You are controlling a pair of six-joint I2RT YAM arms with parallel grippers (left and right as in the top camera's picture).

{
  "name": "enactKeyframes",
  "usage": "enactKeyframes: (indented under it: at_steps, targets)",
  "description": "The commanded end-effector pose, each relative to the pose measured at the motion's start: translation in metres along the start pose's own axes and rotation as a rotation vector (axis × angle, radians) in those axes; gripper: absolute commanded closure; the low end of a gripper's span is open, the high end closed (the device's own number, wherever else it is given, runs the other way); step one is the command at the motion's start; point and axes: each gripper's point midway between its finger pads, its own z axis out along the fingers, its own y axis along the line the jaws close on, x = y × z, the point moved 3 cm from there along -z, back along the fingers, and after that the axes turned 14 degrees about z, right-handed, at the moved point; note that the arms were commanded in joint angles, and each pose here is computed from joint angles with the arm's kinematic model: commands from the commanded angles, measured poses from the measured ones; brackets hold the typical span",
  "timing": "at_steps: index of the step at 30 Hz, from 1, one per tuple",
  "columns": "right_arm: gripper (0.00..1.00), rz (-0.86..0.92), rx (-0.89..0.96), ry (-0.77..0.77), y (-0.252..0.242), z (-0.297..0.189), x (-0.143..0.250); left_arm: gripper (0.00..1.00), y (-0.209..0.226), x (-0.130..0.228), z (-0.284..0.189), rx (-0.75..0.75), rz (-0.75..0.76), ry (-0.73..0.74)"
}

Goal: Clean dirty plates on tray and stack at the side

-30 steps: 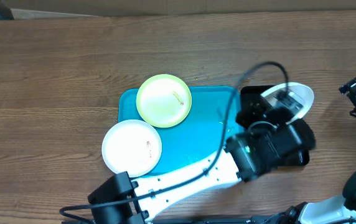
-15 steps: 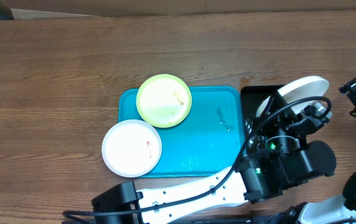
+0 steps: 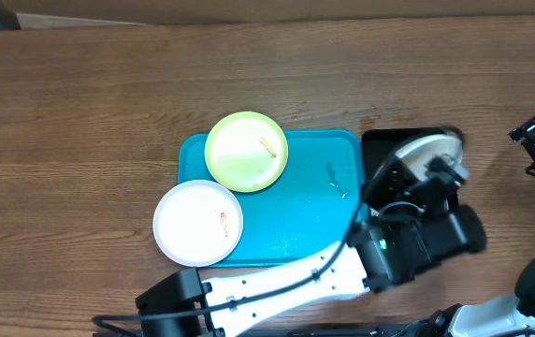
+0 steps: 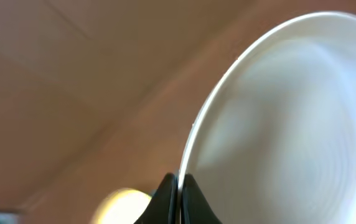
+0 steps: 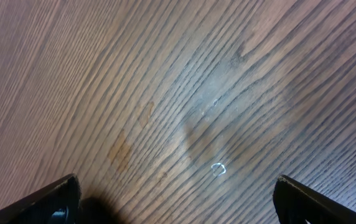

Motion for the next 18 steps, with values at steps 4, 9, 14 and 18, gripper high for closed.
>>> enactKeyframes:
  at_steps: [4, 9, 14, 18]
  targets:
    - [0.00, -0.005, -0.020, -0.039, 0.008, -0.011, -0.009, 0.96, -0.014, 0.017, 0.045, 0.464, -0.427, 0.133]
    - [0.00, -0.005, -0.020, -0.039, 0.008, -0.011, -0.009, 0.96, 0.032, 0.044, 0.089, 0.715, -0.685, 0.226]
    - [0.00, -0.005, -0.020, -0.039, 0.008, -0.011, -0.009, 0.96, 0.125, 0.108, 0.135, 0.786, -0.986, 0.305]
    - [0.00, -0.005, -0.020, -0.039, 0.008, -0.011, -0.009, 0.96, 0.208, 0.199, 0.157, 0.624, -1.203, 0.414]
